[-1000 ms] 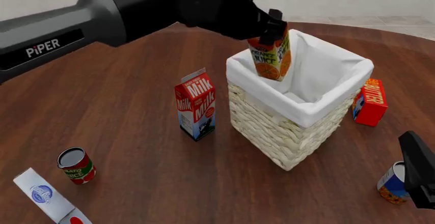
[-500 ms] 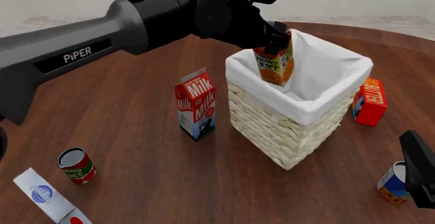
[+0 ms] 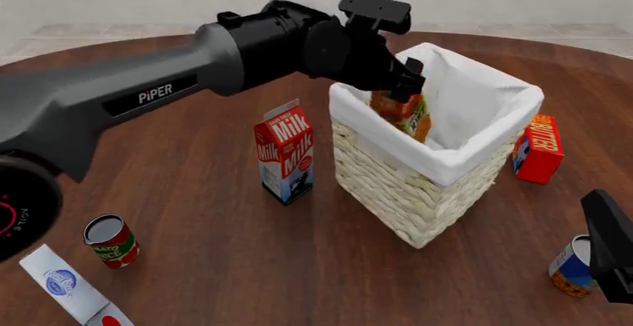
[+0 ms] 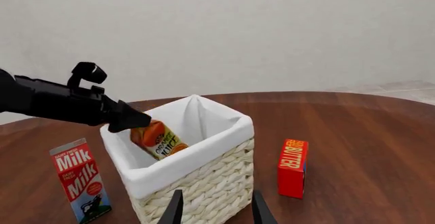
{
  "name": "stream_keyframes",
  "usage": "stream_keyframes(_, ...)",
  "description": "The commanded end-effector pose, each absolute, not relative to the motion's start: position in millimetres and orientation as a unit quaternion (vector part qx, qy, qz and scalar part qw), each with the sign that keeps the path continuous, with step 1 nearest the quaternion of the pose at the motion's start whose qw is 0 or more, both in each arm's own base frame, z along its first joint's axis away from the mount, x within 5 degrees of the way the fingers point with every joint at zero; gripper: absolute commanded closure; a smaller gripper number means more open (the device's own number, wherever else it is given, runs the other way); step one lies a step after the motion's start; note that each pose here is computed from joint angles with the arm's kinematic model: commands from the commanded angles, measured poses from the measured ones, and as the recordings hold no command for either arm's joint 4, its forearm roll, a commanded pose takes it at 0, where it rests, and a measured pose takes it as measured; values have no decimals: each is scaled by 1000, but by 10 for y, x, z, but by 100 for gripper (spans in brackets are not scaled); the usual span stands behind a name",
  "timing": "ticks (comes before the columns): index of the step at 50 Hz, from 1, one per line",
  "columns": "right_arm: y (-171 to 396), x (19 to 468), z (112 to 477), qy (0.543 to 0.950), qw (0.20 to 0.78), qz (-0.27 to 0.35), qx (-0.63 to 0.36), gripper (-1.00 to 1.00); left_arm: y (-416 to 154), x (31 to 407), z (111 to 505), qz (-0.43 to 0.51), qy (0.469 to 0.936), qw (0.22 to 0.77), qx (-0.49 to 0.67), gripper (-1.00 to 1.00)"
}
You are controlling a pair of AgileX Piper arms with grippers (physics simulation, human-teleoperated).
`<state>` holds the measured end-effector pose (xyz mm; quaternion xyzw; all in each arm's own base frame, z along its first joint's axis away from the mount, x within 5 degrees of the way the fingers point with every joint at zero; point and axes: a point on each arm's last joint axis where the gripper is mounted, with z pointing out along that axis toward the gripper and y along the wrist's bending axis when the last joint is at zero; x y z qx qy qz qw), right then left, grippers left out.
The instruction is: Pick up the orange juice, and put it in the basket.
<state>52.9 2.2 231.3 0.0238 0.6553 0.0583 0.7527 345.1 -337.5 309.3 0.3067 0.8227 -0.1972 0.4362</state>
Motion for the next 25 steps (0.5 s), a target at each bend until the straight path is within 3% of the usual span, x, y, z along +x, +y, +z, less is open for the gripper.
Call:
stream_keyframes(1, 22, 529, 2310, 655, 753, 59, 24, -100, -3403, 3474, 2993, -186, 826, 429, 316, -100)
stream_keyframes(25, 23, 532, 2300, 655, 753, 59, 23, -100, -3406, 3435, 3029, -189, 824, 429, 317, -100)
